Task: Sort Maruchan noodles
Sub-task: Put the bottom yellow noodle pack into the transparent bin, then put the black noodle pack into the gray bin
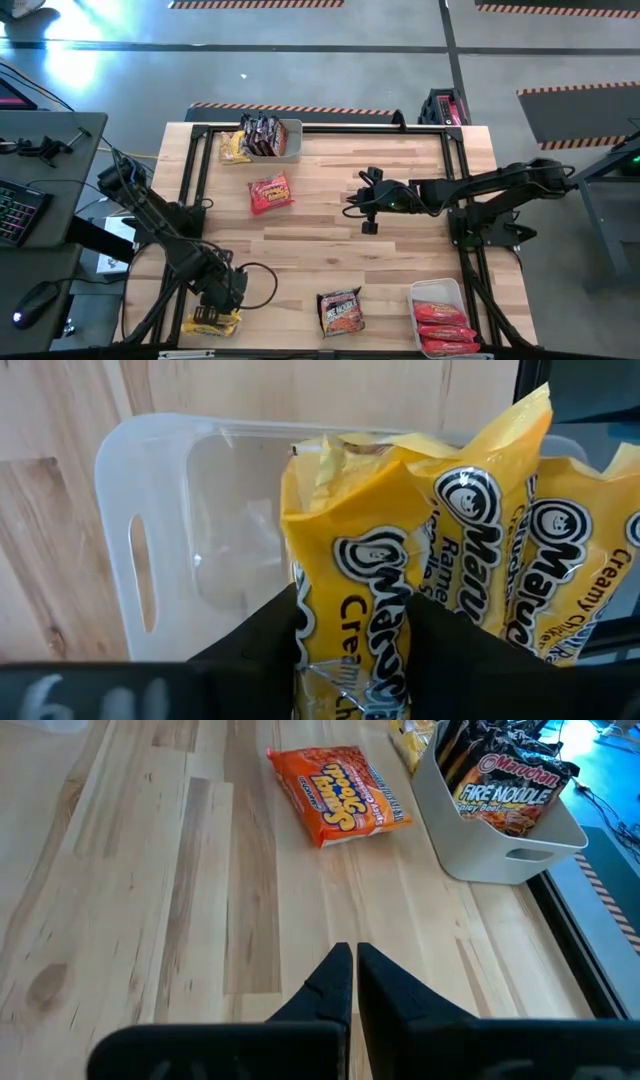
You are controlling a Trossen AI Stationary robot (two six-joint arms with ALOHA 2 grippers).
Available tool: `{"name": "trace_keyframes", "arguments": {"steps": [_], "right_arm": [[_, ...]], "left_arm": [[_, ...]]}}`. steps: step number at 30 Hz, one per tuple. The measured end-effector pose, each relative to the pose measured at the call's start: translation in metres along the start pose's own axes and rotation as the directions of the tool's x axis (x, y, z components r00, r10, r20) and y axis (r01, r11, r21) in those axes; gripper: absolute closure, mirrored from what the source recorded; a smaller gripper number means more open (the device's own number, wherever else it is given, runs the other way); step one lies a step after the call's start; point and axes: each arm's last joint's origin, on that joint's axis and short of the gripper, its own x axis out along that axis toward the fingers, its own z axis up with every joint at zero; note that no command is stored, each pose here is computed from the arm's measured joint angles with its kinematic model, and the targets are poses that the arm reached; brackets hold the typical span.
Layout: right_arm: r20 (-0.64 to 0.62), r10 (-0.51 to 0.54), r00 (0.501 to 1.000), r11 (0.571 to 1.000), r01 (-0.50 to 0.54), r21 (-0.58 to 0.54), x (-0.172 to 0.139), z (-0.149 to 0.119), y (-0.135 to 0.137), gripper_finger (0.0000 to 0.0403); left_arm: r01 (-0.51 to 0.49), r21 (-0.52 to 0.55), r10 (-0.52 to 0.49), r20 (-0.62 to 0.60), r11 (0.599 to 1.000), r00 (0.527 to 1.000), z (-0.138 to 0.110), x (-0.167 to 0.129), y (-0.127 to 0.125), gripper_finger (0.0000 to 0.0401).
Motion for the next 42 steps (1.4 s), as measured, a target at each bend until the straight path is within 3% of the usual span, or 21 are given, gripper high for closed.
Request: {"name": "trace_keyframes", "arguments": {"steps": [8,14,27,33,42], "right_arm": [[0.0,0.001,1.0,1.0,-0.001,0.0,0.0,0.0,0.0,0.0403],[0.001,0.002,1.0,1.0,-0.002,0.0,0.0,0.0,0.0,0.0403],[0.014,0.053,0.998,0.999,-0.053,0.001,0.0,0.001,0.002,0.0403],[0.017,0.075,0.997,0.997,-0.075,0.001,0.0,0.001,0.002,0.0403],[0.029,0.096,0.995,0.995,-0.096,-0.014,0.004,0.001,0.004,0.0403]], "left_arm": [[0.014,0.0,-0.014,0.015,1.0,1.0,0.002,0.0,-0.001,0.0227],[0.029,-0.06,-0.027,0.031,0.998,0.999,0.005,-0.001,-0.001,0.0224],[0.167,-0.119,-0.149,0.147,0.979,0.978,0.013,-0.009,-0.018,0.0293],[0.177,-0.172,-0.148,0.169,0.969,0.974,0.011,-0.009,-0.023,0.0329],[0.143,-0.132,-0.078,0.407,0.981,0.91,0.012,-0.027,-0.012,0.039]]}}
